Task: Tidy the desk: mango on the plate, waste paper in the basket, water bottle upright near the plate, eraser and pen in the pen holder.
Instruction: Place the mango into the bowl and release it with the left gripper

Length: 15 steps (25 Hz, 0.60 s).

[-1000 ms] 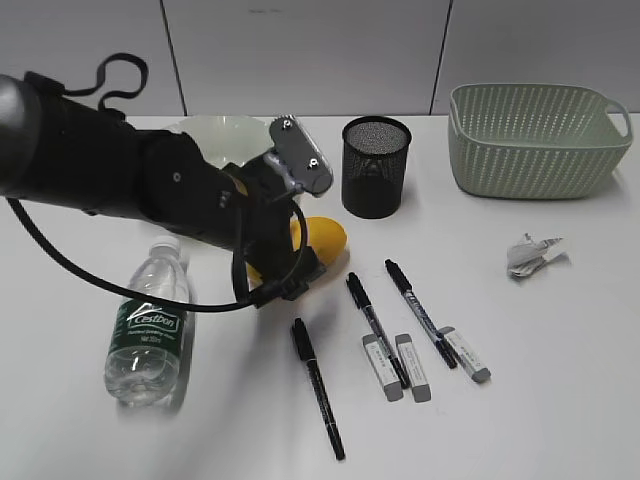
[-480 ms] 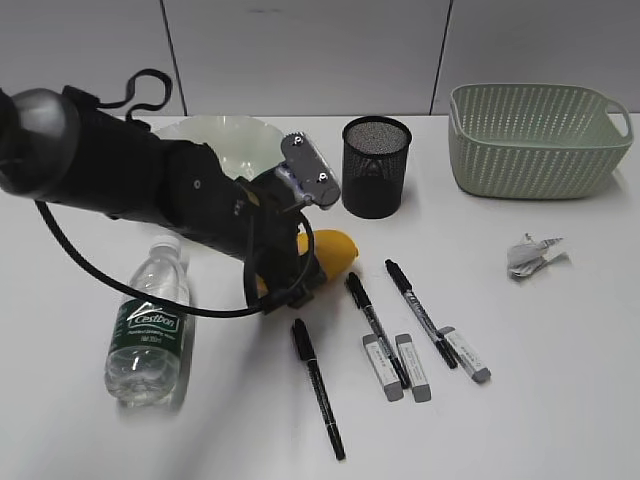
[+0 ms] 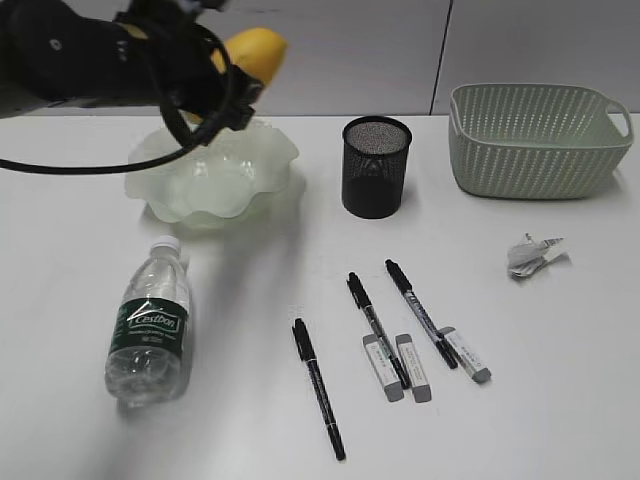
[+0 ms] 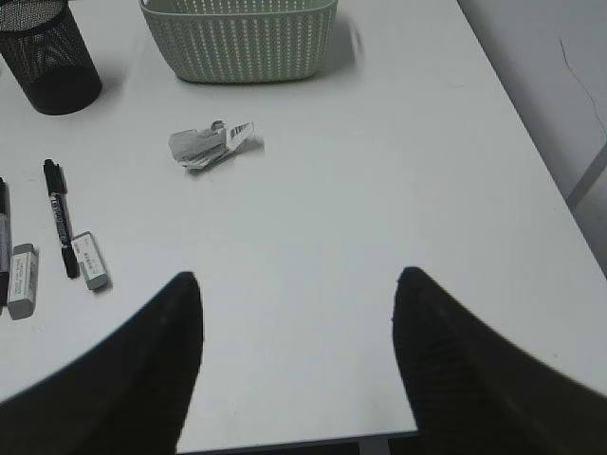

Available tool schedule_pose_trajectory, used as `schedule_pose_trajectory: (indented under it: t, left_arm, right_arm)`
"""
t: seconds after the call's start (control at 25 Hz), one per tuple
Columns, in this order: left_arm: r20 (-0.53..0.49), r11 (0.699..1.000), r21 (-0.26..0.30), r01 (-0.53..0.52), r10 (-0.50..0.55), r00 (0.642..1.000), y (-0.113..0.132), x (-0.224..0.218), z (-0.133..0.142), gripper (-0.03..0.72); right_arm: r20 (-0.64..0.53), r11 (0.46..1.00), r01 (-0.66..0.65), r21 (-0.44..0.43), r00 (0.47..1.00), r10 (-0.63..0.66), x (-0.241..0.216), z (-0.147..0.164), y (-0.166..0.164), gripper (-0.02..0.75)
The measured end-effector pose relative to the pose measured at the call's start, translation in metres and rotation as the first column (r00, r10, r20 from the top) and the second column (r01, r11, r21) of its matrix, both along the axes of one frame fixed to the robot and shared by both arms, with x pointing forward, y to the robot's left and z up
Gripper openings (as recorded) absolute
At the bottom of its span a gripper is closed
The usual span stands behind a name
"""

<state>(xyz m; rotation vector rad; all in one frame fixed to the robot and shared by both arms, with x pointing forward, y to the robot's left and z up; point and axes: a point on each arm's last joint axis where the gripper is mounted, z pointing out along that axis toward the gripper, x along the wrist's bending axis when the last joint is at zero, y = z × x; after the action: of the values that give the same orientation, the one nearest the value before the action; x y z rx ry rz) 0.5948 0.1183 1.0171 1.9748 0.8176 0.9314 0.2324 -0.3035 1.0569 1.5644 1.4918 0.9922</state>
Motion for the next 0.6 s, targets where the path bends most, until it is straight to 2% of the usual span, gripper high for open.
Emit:
schedule_pose_trajectory:
  t: [0.12,0.2,0.36,0.48,0.6]
  left_arm:
    - [-0.057,0.997,0.034,-0.07,0.072,0.996,0.019,0.02,-0.034,0.527]
    - [-0.106,0.995,0.065,-0.082,0.088,0.99,0.021,0.026,-0.062,0.527]
    - [-0.167,0.991,0.105,-0.084,0.101,0.981,0.02,0.031,-0.099,0.527]
    - [-0.181,0.99,0.111,-0.086,0.105,0.978,0.02,0.031,-0.106,0.527]
    - [-0.166,0.99,0.093,-0.107,0.121,0.979,0.02,0.033,-0.104,0.541]
  right_arm:
    - [0.0,1.0,0.0,0.0,1.0,0.0,0.0,0.0,0.0,0.5]
    - [0.0,1.0,0.0,0.0,1.0,0.0,0.0,0.0,0.0,0.5]
    - [0.0,1.0,0.0,0.0,1.0,0.0,0.0,0.0,0.0,0.5]
    - [0.0,1.0,0.0,0.0,1.0,0.0,0.0,0.0,0.0,0.5]
    - [0.0,1.0,0.0,0.0,1.0,0.0,0.0,0.0,0.0,0.5]
